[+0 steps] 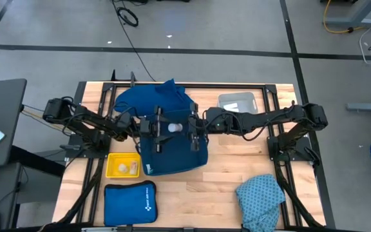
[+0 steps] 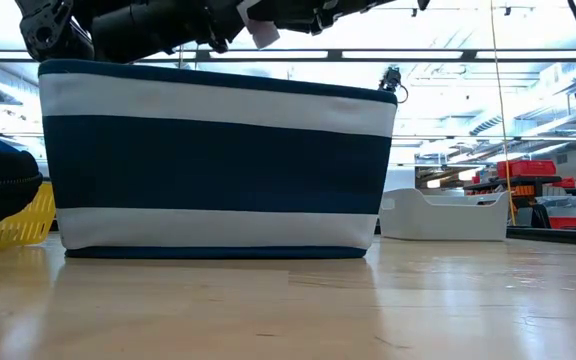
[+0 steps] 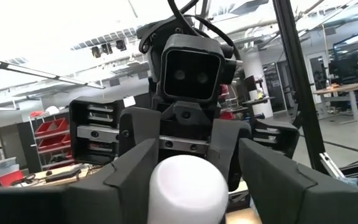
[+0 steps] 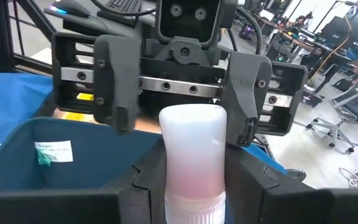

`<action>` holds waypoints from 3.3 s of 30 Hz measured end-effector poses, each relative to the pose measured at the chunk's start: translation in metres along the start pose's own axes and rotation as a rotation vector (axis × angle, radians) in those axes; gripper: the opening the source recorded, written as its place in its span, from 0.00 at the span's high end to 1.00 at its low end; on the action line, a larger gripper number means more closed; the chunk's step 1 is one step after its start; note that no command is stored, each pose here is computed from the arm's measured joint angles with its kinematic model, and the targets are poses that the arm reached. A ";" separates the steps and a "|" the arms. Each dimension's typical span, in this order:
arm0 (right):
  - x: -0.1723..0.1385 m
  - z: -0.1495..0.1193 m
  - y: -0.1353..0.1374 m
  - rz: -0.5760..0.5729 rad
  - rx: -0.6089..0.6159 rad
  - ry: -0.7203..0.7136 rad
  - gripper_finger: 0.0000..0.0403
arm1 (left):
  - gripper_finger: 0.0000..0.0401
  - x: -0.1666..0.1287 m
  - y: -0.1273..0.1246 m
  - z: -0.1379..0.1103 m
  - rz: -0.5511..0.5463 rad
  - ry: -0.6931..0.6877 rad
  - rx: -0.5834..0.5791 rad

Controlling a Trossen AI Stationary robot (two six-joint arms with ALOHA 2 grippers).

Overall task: Pick & place medical supplies in basket/bin
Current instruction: Put the white medicine bottle into the yellow bin

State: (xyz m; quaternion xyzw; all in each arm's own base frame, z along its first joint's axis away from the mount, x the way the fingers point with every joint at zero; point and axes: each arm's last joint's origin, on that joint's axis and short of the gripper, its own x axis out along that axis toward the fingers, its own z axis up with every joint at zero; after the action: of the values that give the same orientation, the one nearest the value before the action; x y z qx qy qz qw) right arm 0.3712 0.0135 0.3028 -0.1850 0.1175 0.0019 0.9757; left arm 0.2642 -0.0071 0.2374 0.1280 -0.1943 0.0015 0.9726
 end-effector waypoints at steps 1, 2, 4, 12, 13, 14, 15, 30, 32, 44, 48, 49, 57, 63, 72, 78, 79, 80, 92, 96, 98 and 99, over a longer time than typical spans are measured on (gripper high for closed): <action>0.000 0.000 0.000 0.003 0.000 0.001 0.68 | 0.46 0.000 0.000 -0.001 0.001 0.002 0.003; 0.000 0.000 0.001 0.007 -0.001 0.000 0.68 | 0.49 0.000 0.000 -0.001 0.003 0.003 0.005; 0.000 0.000 0.001 0.009 -0.001 -0.005 0.68 | 0.56 0.000 0.000 -0.001 0.007 0.003 0.005; 0.000 0.001 0.001 0.009 -0.014 -0.011 0.70 | 0.64 0.000 0.001 -0.001 0.036 0.017 0.023; 0.000 0.001 0.000 0.009 -0.015 -0.011 0.70 | 0.64 0.000 0.001 -0.001 0.038 0.017 0.024; 0.000 0.001 0.000 0.009 -0.017 -0.012 0.70 | 0.64 0.000 0.001 -0.001 0.040 0.015 0.026; 0.000 0.001 0.000 0.009 -0.018 -0.012 0.70 | 0.64 0.000 0.001 -0.001 0.042 0.013 0.028; 0.000 0.001 0.000 0.007 -0.019 -0.014 0.61 | 0.64 0.000 0.001 0.001 0.049 -0.013 0.026; 0.000 0.001 0.000 0.006 -0.020 -0.010 0.52 | 0.64 0.000 0.002 0.001 0.053 -0.013 0.026; -0.001 -0.010 0.001 -0.048 -0.030 0.137 0.40 | 0.64 -0.001 0.001 -0.001 0.053 0.001 0.022; -0.003 -0.019 0.003 -0.068 -0.039 0.250 0.42 | 0.64 -0.003 0.000 -0.002 0.048 0.017 0.009; -0.003 -0.022 0.004 -0.061 -0.031 0.277 0.42 | 0.64 -0.005 0.001 -0.001 0.047 0.020 0.004; -0.009 -0.037 0.012 -0.016 0.048 0.449 0.43 | 0.64 -0.034 -0.002 0.006 0.071 0.069 -0.022; -0.013 -0.042 0.018 0.013 0.050 0.522 0.43 | 0.64 -0.061 -0.016 0.011 0.087 0.216 -0.051; -0.030 -0.037 0.021 0.026 0.089 0.579 0.43 | 0.64 -0.094 -0.041 0.026 0.132 0.467 -0.103; -0.049 -0.032 0.024 0.038 0.142 0.632 0.43 | 0.64 -0.117 -0.054 0.027 0.160 0.605 -0.155; -0.050 -0.033 0.025 0.042 0.147 0.650 0.43 | 0.64 -0.120 -0.056 0.027 0.164 0.623 -0.165; -0.053 -0.035 0.026 0.048 0.149 0.675 0.43 | 0.64 -0.123 -0.058 0.027 0.165 0.636 -0.174; -0.057 -0.033 0.037 0.064 0.168 0.706 0.43 | 0.64 -0.147 -0.074 0.030 0.097 0.708 -0.229; -0.057 -0.034 0.036 0.061 0.169 0.707 0.43 | 0.64 -0.142 -0.073 0.048 0.107 0.606 -0.198; -0.057 -0.034 0.035 0.060 0.170 0.707 0.43 | 0.64 -0.138 -0.072 0.061 0.082 0.579 -0.184; -0.057 -0.034 0.035 0.060 0.171 0.708 0.43 | 0.64 -0.138 -0.072 0.066 0.068 0.579 -0.180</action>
State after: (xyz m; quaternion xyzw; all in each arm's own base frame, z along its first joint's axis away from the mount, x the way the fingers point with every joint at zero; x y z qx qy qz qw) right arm 0.3062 0.0365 0.2725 -0.0883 0.4531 -0.0437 0.8860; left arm 0.1158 -0.0866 0.2265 0.0287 0.0873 0.0531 0.9943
